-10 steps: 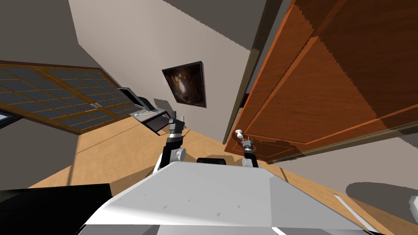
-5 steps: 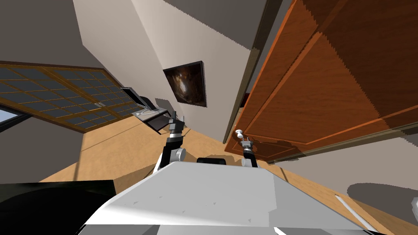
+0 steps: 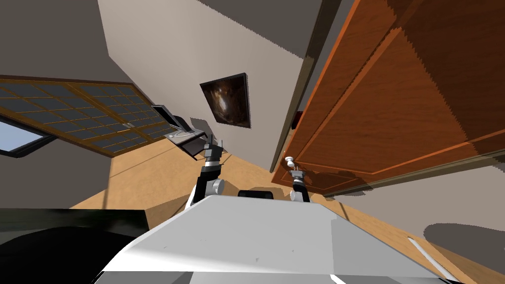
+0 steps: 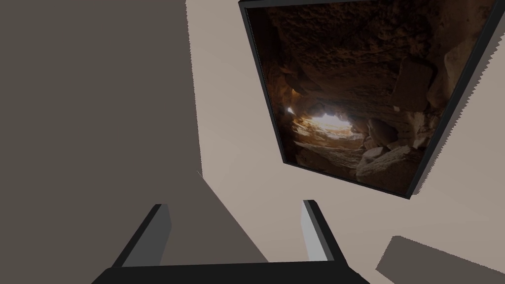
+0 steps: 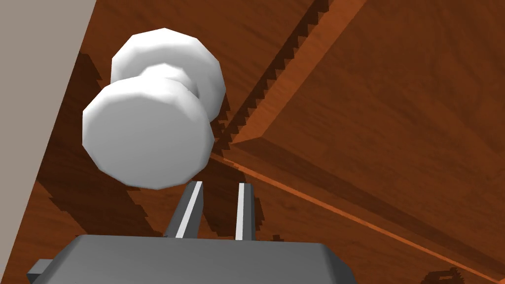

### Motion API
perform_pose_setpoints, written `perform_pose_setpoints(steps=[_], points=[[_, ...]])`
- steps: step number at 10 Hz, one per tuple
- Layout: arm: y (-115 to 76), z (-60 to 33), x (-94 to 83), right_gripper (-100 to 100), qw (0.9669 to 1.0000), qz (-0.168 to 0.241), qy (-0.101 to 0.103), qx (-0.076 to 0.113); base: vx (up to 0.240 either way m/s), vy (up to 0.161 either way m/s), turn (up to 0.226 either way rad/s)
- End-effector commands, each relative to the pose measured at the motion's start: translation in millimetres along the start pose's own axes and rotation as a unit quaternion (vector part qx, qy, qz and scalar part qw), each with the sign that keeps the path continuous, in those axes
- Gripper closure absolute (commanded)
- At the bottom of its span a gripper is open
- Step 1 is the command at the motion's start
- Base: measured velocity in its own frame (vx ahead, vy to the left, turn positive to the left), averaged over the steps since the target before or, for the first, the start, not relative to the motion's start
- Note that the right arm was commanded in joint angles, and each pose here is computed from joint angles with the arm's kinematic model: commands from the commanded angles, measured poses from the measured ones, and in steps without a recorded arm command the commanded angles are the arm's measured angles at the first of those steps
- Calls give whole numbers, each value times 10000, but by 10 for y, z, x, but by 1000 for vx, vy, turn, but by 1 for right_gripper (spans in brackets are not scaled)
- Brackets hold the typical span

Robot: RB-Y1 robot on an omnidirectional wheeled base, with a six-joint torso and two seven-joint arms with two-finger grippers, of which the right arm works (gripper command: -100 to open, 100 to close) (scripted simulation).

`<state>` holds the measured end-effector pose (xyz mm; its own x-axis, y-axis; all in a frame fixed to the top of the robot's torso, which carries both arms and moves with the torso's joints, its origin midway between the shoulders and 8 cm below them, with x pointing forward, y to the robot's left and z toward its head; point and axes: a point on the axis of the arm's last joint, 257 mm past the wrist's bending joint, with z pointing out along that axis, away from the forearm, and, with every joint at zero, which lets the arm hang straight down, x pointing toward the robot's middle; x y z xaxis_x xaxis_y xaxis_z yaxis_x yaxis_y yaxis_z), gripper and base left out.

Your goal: Pull the door open

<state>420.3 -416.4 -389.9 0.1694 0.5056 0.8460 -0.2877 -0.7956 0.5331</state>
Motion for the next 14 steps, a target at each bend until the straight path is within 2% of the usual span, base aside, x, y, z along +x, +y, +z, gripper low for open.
perform_pose_setpoints(steps=[1,2,3,4,6,8,9,10,12,14], points=[[-163,35,172,-100,9995,268,151,83,-43,-7,14],[-180,33,174,-100,9985,524,122,66,-49,-6,34],[-180,33,174,-100,9983,563,122,66,-33,-6,49],[-198,32,176,-100,9967,803,95,49,-48,-22,52],[-198,32,176,-100,9963,853,95,49,-22,-3,1],[-232,28,178,-100,9910,1341,44,15,-45,-10,36],[-232,28,178,-100,9900,1413,44,16,-55,-16,41],[-248,25,179,-100,9861,1663,20,-1,-58,-13,44],[-248,25,179,-100,9858,1682,20,-1,-28,-10,-7],[-278,21,180,-100,9774,2116,-20,-29,-35,-3,35]])
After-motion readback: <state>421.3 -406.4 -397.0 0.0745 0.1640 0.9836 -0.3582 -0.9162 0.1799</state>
